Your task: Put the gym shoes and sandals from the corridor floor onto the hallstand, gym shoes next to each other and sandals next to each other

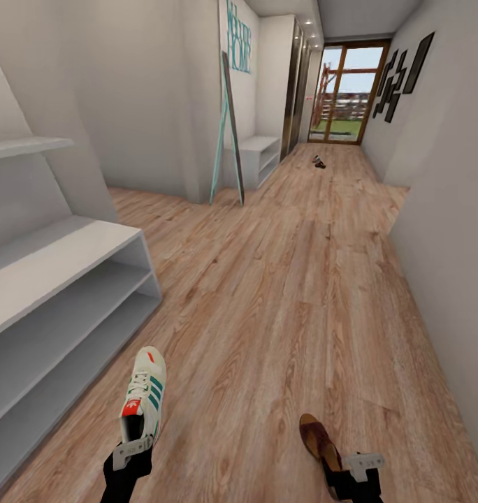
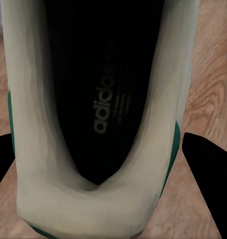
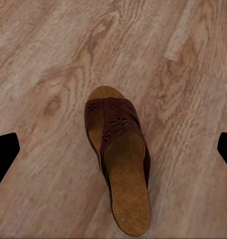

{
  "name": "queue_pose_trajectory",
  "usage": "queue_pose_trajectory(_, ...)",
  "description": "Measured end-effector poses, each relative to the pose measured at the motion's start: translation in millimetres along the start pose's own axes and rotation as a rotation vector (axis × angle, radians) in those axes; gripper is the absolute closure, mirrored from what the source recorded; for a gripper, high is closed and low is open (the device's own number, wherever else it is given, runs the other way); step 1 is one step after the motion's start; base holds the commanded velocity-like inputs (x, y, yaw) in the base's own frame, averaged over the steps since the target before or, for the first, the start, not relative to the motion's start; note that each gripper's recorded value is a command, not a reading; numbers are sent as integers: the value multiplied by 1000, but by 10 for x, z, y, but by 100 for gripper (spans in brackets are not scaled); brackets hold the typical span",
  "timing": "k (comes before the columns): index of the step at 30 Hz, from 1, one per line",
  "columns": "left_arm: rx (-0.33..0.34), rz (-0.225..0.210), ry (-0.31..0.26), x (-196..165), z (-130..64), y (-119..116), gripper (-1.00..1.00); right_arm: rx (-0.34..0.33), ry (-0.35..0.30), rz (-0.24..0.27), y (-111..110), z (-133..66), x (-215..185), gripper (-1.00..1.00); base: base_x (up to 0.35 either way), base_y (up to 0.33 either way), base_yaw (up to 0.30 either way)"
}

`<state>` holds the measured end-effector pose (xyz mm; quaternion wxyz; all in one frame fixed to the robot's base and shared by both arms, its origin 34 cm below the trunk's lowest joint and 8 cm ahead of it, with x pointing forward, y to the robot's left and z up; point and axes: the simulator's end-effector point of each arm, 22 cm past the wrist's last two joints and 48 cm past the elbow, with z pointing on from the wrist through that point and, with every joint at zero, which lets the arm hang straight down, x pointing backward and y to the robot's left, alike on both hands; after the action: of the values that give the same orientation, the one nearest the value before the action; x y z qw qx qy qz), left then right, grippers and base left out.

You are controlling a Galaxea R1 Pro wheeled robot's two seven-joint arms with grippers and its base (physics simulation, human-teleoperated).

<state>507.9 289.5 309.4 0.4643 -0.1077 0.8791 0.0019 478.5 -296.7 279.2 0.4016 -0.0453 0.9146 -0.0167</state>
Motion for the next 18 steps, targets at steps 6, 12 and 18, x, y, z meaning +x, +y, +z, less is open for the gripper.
queue_pose_trajectory(6, 49, 47, 2, -21, 24, -136, 100, 3, 2, 2, -12, 6, -9, -100, 0, -3, 0)
queue_pose_trajectory(12, 141, 160, -33, -316, 163, -481, 100, 12, -44, -5, -70, 71, -288, -100, 0, 0, 0)
queue_pose_trajectory(18, 202, 197, -28, -971, 474, -983, 100, 38, 24, -9, -228, 209, -725, -100, 0, 0, 0)
